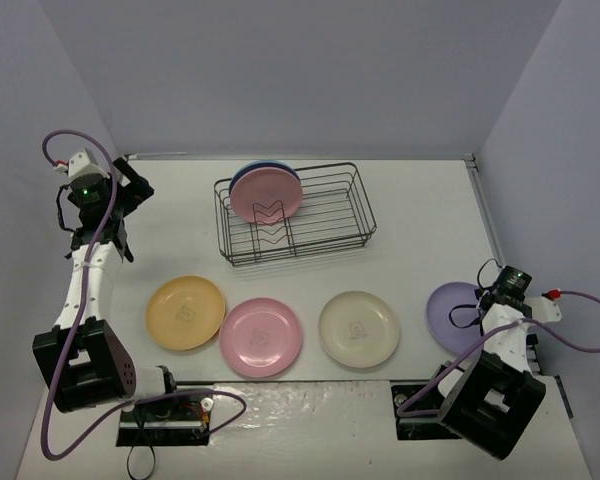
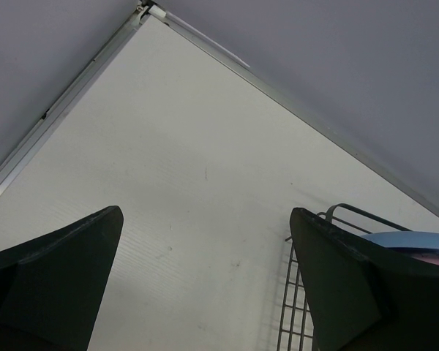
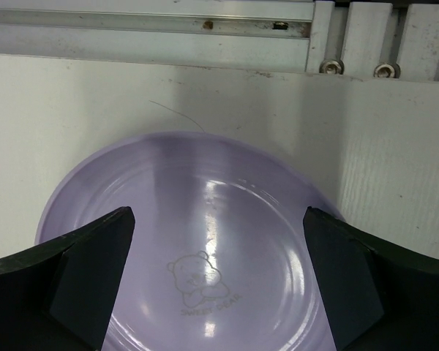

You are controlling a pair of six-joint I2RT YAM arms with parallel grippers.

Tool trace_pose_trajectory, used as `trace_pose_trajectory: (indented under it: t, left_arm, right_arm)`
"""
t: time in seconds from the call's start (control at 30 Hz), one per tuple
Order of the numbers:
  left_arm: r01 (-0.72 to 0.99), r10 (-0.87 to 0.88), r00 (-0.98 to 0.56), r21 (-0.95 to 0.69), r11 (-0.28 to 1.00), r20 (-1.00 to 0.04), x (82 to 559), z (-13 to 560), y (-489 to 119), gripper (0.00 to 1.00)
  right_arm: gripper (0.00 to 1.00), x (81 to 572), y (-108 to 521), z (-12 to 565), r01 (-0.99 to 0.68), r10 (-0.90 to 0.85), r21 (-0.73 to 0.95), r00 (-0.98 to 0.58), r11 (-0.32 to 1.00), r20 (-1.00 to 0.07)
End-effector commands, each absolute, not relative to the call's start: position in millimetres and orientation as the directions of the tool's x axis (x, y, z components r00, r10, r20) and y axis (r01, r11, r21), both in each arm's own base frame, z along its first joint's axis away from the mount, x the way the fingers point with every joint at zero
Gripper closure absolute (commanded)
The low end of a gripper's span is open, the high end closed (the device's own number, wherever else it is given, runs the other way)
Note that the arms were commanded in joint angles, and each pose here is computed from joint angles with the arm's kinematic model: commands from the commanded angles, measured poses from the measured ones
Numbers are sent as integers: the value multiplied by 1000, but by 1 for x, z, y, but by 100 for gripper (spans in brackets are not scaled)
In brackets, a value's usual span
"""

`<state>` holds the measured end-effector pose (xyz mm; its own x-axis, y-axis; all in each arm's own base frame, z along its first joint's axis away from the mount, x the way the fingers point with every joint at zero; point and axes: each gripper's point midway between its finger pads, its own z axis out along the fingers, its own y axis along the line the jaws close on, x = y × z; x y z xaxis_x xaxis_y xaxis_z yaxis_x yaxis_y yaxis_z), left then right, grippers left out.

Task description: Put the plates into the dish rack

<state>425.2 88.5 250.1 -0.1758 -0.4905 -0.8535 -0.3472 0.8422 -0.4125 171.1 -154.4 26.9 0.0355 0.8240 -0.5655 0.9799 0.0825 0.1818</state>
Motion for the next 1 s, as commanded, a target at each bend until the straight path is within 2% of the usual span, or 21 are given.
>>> trace_pose_trajectory:
  t: [0.0,0.13,0.33,0.57,0.77,0.97]
  left_arm:
    - [-265,-452,-26,-430,863,-891,435,314,91,3]
    - [-257,-451,-28,-429,866,-892,434,314,89,3]
    - [-289,-431,-27,-406,867,-902,432,315,95,3]
    - [-270,-435,-9,-416,868,-900,439,321,95,3]
    - [-263,-441,-8,-424,867,-897,447,323,95,3]
    - [-247,-449,-7,-433,867,-894,451,322,93,3]
  right_arm:
    - [1,209,-157,51,946,761,172,-104,274,-640]
    - [0,223,-173,91,945,684,115,-135,307,-717]
    - [0,194,-184,78,958,692,-71,-251,278,-677]
    - [0,177,-197,64,975,742,-110,-220,195,-633]
    - [0,169,-199,33,978,792,-114,-207,173,-574]
    - [12,172,-190,22,983,824,-48,-172,174,-540]
